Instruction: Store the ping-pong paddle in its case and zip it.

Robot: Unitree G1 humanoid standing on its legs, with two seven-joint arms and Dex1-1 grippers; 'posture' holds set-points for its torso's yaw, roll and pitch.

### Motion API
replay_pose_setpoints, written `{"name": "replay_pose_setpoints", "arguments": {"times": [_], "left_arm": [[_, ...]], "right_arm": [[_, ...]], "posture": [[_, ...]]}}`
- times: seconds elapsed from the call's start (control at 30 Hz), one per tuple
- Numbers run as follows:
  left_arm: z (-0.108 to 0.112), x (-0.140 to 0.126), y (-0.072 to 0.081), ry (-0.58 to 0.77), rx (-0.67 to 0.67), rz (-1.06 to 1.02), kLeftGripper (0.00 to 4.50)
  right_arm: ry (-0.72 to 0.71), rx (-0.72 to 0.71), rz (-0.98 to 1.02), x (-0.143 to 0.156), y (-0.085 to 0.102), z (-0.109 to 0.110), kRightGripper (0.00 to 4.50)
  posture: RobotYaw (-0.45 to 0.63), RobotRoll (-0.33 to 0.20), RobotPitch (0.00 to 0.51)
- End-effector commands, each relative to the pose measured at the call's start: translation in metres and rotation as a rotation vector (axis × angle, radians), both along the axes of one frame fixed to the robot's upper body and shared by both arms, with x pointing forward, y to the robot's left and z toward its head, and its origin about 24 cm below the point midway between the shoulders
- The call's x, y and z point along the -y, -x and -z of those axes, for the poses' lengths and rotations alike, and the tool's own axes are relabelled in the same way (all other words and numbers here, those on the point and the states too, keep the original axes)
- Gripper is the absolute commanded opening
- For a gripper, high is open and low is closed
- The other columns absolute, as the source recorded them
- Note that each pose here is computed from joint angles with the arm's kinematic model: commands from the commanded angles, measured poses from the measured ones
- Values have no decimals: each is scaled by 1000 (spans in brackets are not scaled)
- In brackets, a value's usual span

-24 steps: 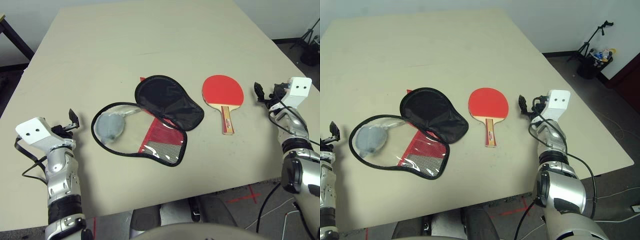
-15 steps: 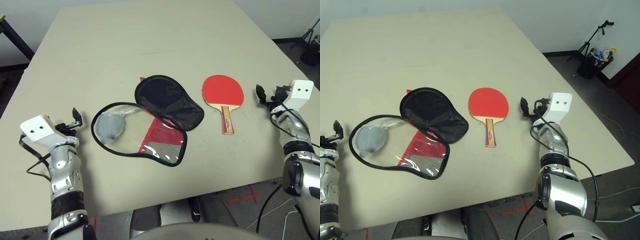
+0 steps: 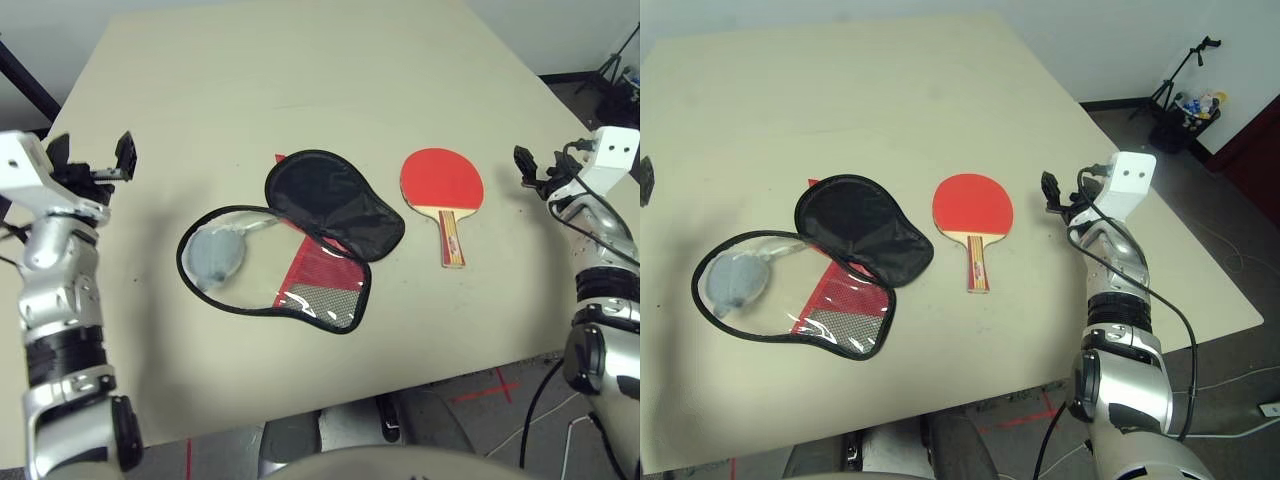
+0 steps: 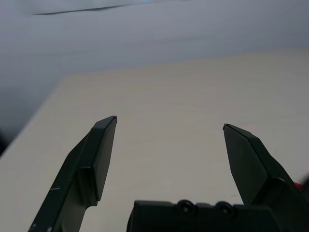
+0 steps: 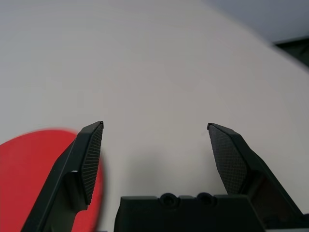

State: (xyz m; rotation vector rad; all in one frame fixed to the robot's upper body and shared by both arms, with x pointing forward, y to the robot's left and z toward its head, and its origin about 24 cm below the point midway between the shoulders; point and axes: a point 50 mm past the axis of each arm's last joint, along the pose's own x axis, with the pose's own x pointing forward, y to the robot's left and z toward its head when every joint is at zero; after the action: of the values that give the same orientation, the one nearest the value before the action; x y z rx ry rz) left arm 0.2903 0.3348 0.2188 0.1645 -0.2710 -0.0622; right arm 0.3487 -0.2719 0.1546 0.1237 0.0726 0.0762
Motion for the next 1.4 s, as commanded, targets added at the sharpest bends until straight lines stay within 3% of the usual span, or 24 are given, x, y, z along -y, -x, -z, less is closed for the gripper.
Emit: {"name": "replay_pose_setpoints", "arguments": {"times": [0.03, 0.27, 0.63, 1.13, 1.23, 1.4], "left_arm": [[0, 18, -13, -1, -90, 159, 4500], [7, 68, -35, -58, -234, 470, 4500], [39, 148, -38, -162, -399, 823, 4500], [62, 181, -27, -238, -511, 970, 4500], [62, 180, -26, -238, -513, 970, 4500], [60, 179, -27, -238, -508, 960, 4500]], "right_arm": [[-5, -149, -77, -28, 13, -1, 4467], [73, -347, -191, -75, 39, -7, 4467], [235, -497, -261, -96, 48, -1, 4467], [284, -577, -259, -115, 40, 17, 4467], [289, -602, -255, -117, 39, 23, 3936], [305, -645, -244, -118, 39, 33, 2351]], "posture": [[-31, 0, 134], [-65, 0, 137], [-91, 0, 144], [-88, 0, 139], [-83, 0, 141], [-72, 0, 145]]}}
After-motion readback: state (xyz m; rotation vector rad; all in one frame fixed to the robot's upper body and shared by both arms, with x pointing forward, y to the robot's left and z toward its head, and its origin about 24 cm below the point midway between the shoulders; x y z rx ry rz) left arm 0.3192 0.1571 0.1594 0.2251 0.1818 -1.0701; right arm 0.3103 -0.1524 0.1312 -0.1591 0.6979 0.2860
